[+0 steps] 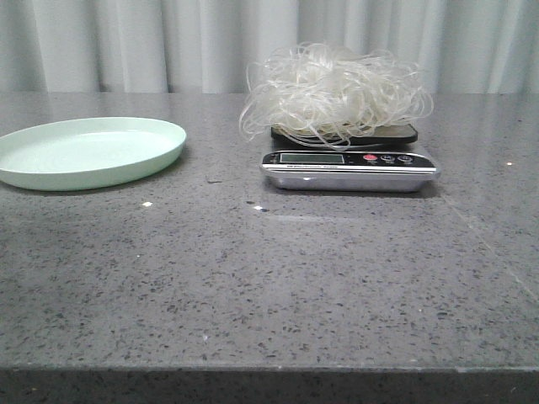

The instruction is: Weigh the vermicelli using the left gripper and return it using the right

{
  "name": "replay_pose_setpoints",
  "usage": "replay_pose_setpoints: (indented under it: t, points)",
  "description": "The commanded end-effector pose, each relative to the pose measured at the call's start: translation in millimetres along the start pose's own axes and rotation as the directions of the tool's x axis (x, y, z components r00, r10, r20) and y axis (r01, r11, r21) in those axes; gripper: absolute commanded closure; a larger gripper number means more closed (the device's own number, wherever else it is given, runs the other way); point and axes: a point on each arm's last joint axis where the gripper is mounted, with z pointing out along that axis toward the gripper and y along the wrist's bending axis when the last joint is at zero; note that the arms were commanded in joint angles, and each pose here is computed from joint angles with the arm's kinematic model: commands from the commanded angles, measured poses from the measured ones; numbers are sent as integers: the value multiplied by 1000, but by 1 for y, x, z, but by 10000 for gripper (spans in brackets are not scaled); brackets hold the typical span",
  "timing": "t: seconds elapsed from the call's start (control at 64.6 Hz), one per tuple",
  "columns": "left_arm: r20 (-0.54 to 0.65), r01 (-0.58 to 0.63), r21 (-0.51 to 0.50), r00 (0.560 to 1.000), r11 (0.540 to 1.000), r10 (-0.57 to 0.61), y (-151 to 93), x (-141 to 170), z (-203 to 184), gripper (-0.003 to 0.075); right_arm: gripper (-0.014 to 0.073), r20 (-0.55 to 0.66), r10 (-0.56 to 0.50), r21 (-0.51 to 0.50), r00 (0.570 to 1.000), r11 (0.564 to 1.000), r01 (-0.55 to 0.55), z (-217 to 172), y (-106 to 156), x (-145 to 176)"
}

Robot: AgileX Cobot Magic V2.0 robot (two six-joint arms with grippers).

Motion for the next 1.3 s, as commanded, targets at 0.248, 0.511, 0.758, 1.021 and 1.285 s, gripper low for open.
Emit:
replay_pose_setpoints:
  t: [0.248, 0.511, 0.758, 1.021, 1.285]
  points:
    - [277, 25, 33, 960, 999, -33, 1, 70, -50, 588, 427, 107, -3, 8, 994, 1000, 2, -2, 0, -11]
    - [433, 26, 41, 900, 999, -41, 3, 108, -78, 588, 427, 122, -3, 8, 993, 1000, 2, -2, -1, -12]
    - [503, 23, 38, 863, 999, -39, 4, 125, -94, 588, 427, 141, 41, 4, 989, 999, -42, -2, 0, -22]
    - [503, 23, 38, 863, 999, -39, 4, 125, -94, 588, 427, -32, 60, -14, 998, 998, -60, 12, 4, -77]
    - [503, 23, 38, 863, 999, -39, 4, 125, -94, 588, 427, -53, 64, -13, 997, 998, -64, 23, 5, -94]
